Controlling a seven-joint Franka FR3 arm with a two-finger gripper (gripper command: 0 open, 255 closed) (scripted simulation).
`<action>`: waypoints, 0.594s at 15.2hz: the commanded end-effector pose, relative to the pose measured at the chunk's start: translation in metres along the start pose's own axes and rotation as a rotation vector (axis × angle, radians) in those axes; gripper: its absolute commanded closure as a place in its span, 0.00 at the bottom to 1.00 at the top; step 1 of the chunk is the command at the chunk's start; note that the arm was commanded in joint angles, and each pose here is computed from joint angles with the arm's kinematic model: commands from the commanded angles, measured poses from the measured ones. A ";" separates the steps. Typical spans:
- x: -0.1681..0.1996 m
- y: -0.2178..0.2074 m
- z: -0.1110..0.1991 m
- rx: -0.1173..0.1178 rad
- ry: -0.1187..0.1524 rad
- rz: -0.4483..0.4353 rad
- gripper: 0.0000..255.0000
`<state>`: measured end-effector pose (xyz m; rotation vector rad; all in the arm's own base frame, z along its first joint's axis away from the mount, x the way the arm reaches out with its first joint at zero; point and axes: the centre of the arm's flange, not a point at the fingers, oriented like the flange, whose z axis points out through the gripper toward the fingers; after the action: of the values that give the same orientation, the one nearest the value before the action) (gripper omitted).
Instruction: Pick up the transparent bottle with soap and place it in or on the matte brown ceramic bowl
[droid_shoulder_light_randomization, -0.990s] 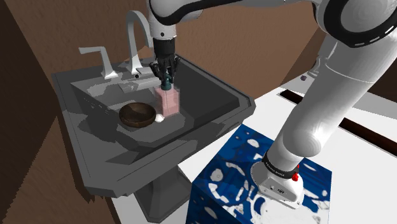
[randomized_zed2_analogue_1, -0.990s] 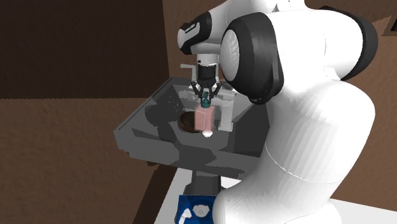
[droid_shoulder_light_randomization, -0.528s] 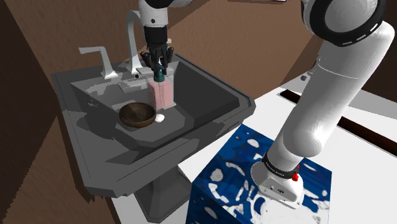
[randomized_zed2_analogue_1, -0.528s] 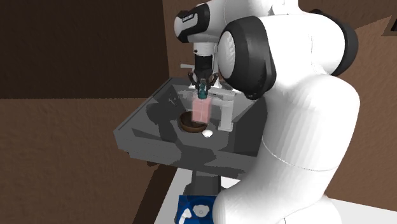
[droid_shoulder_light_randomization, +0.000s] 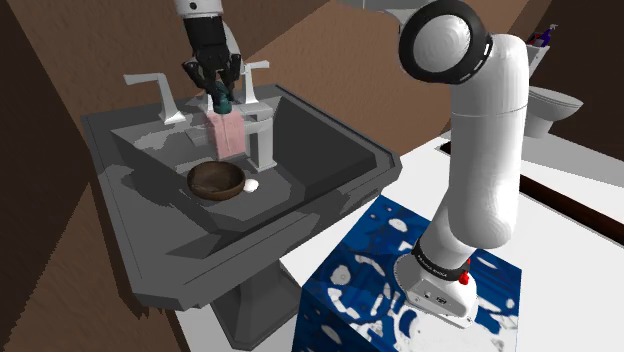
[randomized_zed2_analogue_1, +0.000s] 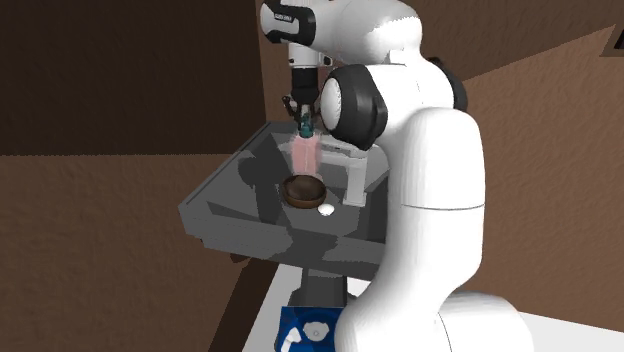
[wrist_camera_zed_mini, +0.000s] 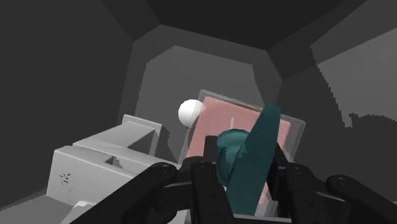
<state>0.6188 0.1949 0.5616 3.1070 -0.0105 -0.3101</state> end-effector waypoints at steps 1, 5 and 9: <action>0.026 -0.015 -0.025 0.037 0.096 0.000 1.00; 0.040 -0.022 -0.018 0.037 0.096 0.000 1.00; 0.044 -0.022 0.003 0.037 0.096 0.000 1.00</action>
<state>0.6618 0.2171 0.5551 3.1534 -0.0153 -0.1646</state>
